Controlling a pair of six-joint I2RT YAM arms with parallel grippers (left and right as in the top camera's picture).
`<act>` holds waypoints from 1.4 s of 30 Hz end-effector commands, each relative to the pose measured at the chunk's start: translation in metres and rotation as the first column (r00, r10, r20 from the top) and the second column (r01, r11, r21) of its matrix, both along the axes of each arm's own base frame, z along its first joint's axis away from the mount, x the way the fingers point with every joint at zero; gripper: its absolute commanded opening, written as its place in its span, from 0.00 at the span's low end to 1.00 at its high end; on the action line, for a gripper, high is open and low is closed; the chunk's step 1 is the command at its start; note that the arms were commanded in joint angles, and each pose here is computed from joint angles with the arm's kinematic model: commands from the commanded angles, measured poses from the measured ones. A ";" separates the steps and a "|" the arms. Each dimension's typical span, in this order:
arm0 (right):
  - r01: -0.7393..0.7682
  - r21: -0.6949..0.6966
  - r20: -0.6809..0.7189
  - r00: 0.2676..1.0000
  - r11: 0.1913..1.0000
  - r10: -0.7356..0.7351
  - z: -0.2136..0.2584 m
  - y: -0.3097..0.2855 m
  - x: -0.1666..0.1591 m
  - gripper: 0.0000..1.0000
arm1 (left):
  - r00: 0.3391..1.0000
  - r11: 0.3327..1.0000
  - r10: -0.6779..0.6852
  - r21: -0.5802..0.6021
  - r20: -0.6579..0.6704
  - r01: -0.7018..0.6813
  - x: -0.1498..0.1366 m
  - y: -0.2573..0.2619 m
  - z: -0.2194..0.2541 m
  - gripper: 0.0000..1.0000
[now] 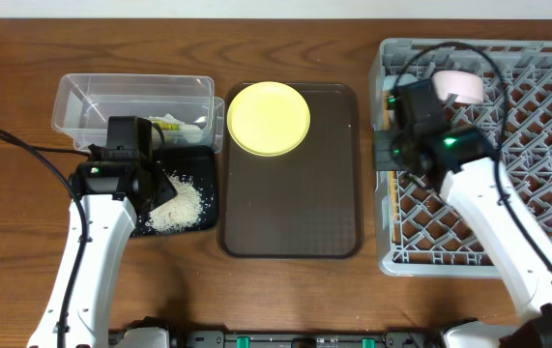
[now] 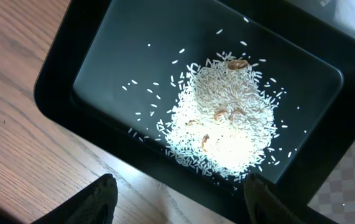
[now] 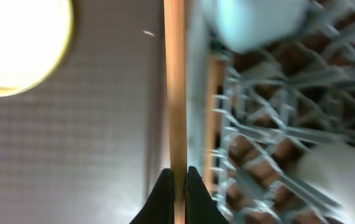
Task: Sort waste into correct bins and load items into the dishwasher rack
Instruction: 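Place the second chopstick upright beside the first in the rack, then grasp the edge of the yellow plate with the right gripper and lift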
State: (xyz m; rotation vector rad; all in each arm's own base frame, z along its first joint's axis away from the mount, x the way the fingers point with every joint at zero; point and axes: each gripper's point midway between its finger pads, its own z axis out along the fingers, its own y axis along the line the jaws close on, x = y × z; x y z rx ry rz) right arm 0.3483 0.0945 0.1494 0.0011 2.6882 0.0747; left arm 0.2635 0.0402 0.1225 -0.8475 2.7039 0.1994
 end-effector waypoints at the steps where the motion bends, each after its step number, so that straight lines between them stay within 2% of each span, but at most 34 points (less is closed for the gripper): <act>1: -0.017 -0.031 -0.050 0.999 0.999 0.015 -0.011 -0.020 0.001 0.01 | 1.000 1.000 0.013 -0.001 0.013 -0.013 0.001 0.001 0.004 0.68; 9: -0.014 -0.049 -0.177 0.984 0.999 0.005 -0.043 -0.026 -0.008 0.02 | 1.000 1.000 0.014 0.000 0.013 -0.014 0.001 0.002 0.005 0.68; 10: -0.015 -0.051 -0.182 0.983 0.999 0.006 -0.046 -0.026 -0.007 0.06 | 1.000 1.000 0.013 0.000 0.013 -0.013 0.001 0.002 0.005 0.68; 13: -0.015 -0.045 -0.176 0.984 0.999 0.007 -0.047 -0.024 -0.004 0.31 | 1.000 1.000 0.013 0.000 0.013 -0.013 0.001 0.002 0.005 0.68; 14: -0.015 -0.044 -0.169 0.986 0.999 0.008 -0.046 -0.024 -0.003 0.34 | 1.000 1.000 0.013 0.000 0.013 -0.013 0.001 0.002 0.004 0.68; 23: -0.015 -0.026 -0.087 0.996 1.000 0.012 -0.025 -0.020 0.012 0.37 | 1.000 1.000 0.013 0.000 0.013 -0.013 0.001 0.002 0.005 0.68; 27: -0.048 0.004 0.044 0.998 0.999 0.048 0.003 -0.004 0.030 0.40 | 1.000 1.000 0.014 0.000 0.013 -0.014 0.001 0.002 0.005 0.68; 30: -0.137 0.070 0.159 0.979 0.988 0.124 0.021 0.027 0.047 0.47 | 1.000 1.000 0.014 0.000 0.013 -0.014 0.001 0.002 0.005 0.68; 33: -0.227 0.130 0.242 0.951 0.965 0.192 0.029 0.064 0.059 0.49 | 1.000 1.000 0.014 0.000 0.013 -0.014 0.001 0.002 0.004 0.68; 38: -0.240 0.195 0.278 0.943 0.951 0.182 0.015 0.107 0.074 0.52 | 1.000 1.000 0.014 -0.001 0.013 -0.014 0.001 0.001 0.004 0.68; 42: -0.243 0.223 0.238 0.953 0.944 0.189 -0.025 0.137 0.081 0.55 | 1.000 1.000 0.014 -0.001 0.013 -0.014 0.001 0.001 0.004 0.68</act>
